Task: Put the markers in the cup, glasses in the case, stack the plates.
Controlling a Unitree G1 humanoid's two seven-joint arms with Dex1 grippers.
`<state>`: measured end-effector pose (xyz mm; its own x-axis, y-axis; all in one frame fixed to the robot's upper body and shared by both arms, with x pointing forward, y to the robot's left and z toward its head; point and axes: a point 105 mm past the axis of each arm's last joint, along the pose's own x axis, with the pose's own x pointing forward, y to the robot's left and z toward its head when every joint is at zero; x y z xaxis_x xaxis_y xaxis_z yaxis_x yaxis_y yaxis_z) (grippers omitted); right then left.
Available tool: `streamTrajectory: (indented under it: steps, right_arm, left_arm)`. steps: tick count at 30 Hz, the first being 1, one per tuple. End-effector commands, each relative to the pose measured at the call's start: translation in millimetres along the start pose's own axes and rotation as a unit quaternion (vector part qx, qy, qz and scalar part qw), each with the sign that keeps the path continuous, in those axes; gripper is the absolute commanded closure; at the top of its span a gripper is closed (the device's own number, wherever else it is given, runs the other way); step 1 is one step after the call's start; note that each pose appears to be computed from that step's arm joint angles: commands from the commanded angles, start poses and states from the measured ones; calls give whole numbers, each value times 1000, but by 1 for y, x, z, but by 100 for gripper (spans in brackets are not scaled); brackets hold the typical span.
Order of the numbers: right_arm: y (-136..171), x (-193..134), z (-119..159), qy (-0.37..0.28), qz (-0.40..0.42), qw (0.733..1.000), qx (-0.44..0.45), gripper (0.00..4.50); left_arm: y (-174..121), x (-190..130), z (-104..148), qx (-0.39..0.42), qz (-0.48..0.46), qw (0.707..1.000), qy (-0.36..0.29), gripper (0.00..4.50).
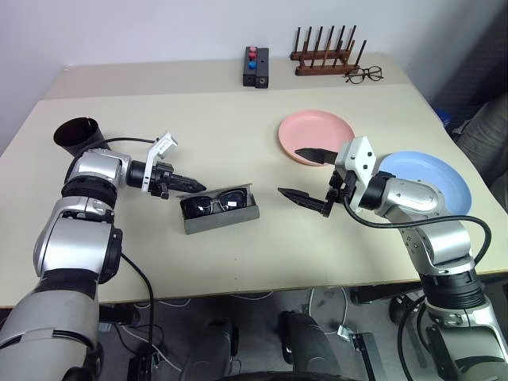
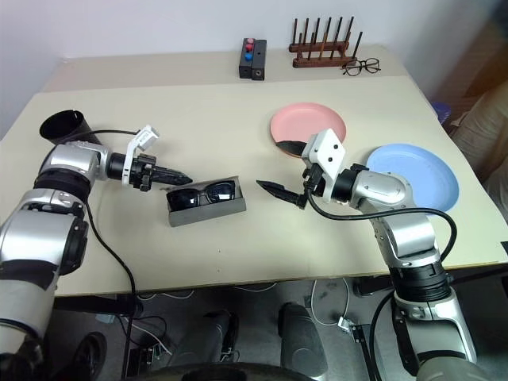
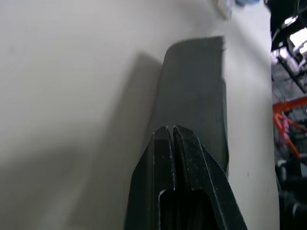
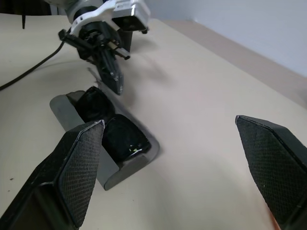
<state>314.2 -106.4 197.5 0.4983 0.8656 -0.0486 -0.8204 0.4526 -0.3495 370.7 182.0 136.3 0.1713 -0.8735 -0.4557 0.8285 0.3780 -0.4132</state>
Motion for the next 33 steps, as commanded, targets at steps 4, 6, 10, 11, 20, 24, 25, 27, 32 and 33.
streamTrajectory:
  steps: [4, 6, 10, 11, 20, 24, 25, 27, 32, 33]
  right_arm:
    - [-5, 0, 12, -15, -4, 999, -28, 0]
    - [-6, 0, 12, -15, -5, 999, -30, 0]
    - [-8, 0, 11, -13, -13, 999, -37, 0]
    - [-9, 0, 11, -12, -14, 999, -39, 0]
    - [-41, -22, -1, 19, -82, 996, -4, 0]
    - [-60, -58, -18, 87, -130, 988, 0, 0]
    - [-63, -68, -21, 100, -139, 985, 4, 0]
    - [-66, -82, -23, 115, -150, 982, 11, 0]
    - [-72, -137, -50, 239, -195, 950, 49, 0]
    - [-71, -148, -56, 265, -200, 942, 51, 0]
  left_arm:
    - [-15, 7, -2, 33, -40, 999, 12, 441]
    - [-19, 8, -5, 44, -50, 998, 18, 441]
    - [-28, 11, -10, 66, -66, 995, 28, 441]
    - [-29, 11, -12, 69, -68, 995, 32, 441]
    - [-25, -13, 63, 173, -2, 964, -200, 389]
    - [-41, -15, 78, 205, -35, 947, -245, 211]
    - [-46, -14, 79, 204, -50, 945, -249, 170]
    - [-52, -12, 78, 207, -65, 943, -252, 62]
    - [-70, -5, 75, 231, -105, 935, -246, 2]
    - [-74, -3, 73, 234, -114, 935, -240, 2]
